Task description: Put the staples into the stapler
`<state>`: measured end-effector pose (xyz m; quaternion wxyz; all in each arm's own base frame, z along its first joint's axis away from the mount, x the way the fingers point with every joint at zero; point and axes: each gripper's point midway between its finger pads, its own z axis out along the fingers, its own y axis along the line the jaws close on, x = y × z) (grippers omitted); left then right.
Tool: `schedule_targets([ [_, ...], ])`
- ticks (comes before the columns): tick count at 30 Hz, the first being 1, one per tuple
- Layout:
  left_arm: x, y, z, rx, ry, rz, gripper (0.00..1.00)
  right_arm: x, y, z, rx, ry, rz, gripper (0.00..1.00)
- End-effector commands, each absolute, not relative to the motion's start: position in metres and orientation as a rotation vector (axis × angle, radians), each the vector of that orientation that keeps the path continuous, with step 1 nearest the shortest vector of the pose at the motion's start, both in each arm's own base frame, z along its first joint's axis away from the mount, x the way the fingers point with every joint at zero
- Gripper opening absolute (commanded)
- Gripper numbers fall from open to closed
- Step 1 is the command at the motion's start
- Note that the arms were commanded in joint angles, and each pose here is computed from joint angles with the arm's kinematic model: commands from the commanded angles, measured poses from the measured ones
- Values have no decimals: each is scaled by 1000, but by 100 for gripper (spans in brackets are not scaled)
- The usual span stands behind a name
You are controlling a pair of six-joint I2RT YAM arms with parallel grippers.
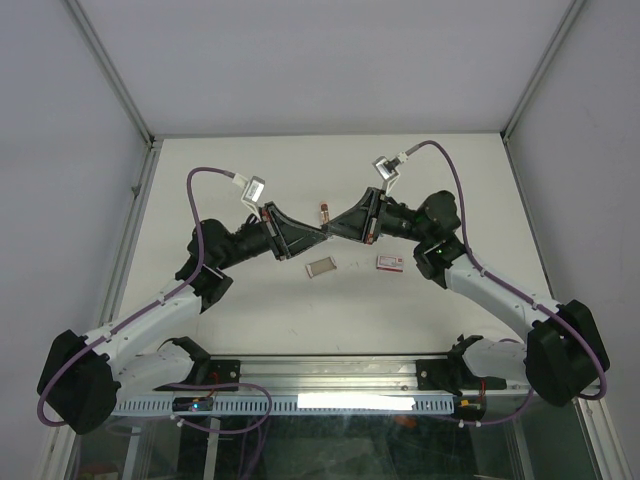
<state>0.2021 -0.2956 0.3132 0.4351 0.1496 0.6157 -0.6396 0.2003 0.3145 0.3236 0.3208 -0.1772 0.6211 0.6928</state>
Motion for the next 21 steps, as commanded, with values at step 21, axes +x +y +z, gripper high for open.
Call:
schedule_targets([
  [21,232,-277,228,173,1925,-1273,11,240,283,307,-333,1659,1510,40],
])
